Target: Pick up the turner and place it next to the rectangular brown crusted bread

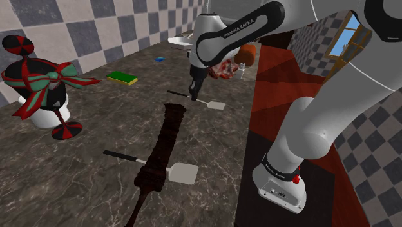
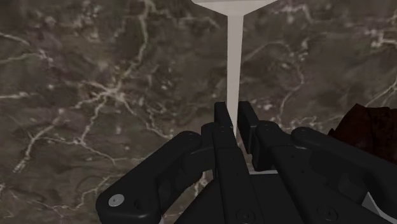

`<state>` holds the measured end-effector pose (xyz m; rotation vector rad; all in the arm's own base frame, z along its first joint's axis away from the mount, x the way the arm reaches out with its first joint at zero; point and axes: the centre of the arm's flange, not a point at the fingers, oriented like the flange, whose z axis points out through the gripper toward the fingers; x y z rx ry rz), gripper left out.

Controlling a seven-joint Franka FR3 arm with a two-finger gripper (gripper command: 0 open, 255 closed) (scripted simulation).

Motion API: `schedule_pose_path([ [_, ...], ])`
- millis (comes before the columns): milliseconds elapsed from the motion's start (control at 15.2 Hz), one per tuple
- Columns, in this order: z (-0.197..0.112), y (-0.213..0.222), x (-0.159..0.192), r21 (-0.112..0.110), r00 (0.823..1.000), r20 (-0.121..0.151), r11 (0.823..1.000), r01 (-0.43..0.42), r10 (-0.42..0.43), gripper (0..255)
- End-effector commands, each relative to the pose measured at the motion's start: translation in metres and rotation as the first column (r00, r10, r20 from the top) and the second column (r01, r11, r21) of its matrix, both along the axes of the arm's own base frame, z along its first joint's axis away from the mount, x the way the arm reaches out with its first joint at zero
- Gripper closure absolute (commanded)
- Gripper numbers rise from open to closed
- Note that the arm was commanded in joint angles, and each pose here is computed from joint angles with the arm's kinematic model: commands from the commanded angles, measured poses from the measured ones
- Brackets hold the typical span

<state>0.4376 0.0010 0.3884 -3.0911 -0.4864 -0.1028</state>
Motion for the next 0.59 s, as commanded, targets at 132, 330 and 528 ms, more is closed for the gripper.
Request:
schedule_pose_path([
  [132, 0.019, 0.0, 0.0, 0.0, 1.0, 0.0, 1.0, 0.0, 0.0, 255],
  [330, 0.035, 0.0, 0.0, 0.0, 1.0, 0.0, 1.0, 0.0, 0.0, 255],
  [528, 0.05, 0.0, 0.0, 0.0, 1.0, 0.0, 1.0, 0.0, 0.0, 255],
])
